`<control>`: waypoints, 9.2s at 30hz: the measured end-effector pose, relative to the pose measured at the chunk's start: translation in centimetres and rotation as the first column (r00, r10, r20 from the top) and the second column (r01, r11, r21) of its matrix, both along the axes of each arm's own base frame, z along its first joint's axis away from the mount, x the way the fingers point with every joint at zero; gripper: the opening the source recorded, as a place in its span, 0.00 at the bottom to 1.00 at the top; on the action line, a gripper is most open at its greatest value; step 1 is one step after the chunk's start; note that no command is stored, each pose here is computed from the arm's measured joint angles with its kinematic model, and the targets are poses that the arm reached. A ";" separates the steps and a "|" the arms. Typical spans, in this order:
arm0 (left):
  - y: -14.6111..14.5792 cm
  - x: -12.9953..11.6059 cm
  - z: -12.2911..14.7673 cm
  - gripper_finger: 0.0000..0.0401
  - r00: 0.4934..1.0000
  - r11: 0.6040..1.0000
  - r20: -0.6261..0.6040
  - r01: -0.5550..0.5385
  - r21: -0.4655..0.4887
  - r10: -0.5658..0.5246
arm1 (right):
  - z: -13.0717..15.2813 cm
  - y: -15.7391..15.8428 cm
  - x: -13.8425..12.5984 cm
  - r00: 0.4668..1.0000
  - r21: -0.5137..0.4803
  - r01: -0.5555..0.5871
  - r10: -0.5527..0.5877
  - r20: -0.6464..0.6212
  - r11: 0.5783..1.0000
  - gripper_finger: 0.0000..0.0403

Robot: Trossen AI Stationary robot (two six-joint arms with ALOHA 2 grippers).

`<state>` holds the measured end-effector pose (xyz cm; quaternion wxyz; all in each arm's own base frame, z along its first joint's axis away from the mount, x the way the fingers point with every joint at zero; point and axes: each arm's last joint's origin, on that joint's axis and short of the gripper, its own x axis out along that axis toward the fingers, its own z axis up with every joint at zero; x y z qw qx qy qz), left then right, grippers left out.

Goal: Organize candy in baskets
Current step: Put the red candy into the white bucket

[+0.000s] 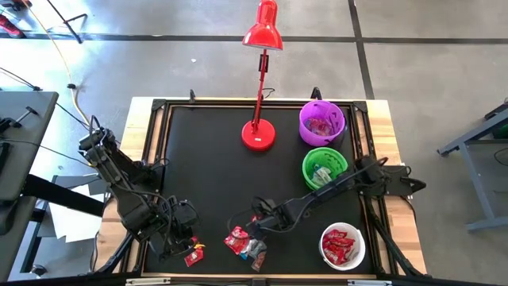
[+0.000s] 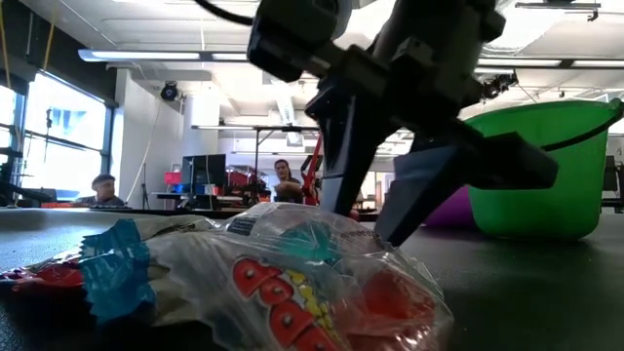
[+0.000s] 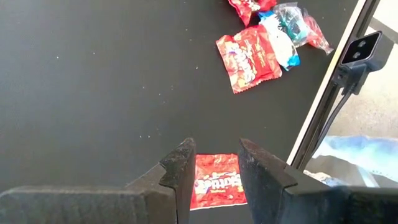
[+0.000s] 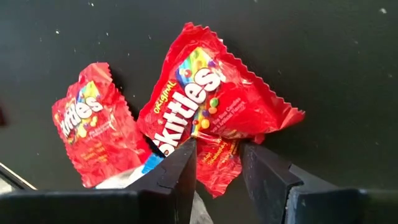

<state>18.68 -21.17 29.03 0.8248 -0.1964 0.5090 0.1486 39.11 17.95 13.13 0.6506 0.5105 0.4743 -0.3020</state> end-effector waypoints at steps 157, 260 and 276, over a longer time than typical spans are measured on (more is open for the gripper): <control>-7.6 -1.0 -9.3 0.38 0.940 0.999 -0.341 -0.017 -0.043 0.001 | 12.8 4.5 -8.0 0.903 -0.002 -0.388 0.381 0.197 0.922 0.32; -1.1 6.2 -5.9 0.12 0.983 0.984 -0.082 -0.167 -0.054 0.163 | 12.7 3.0 -7.1 0.839 -0.175 -0.483 0.511 0.189 0.858 0.32; 2.4 9.9 1.7 0.13 0.886 0.990 0.458 -0.004 -0.142 0.069 | 17.2 1.5 -8.3 0.834 -0.364 -0.304 0.431 0.346 0.881 0.32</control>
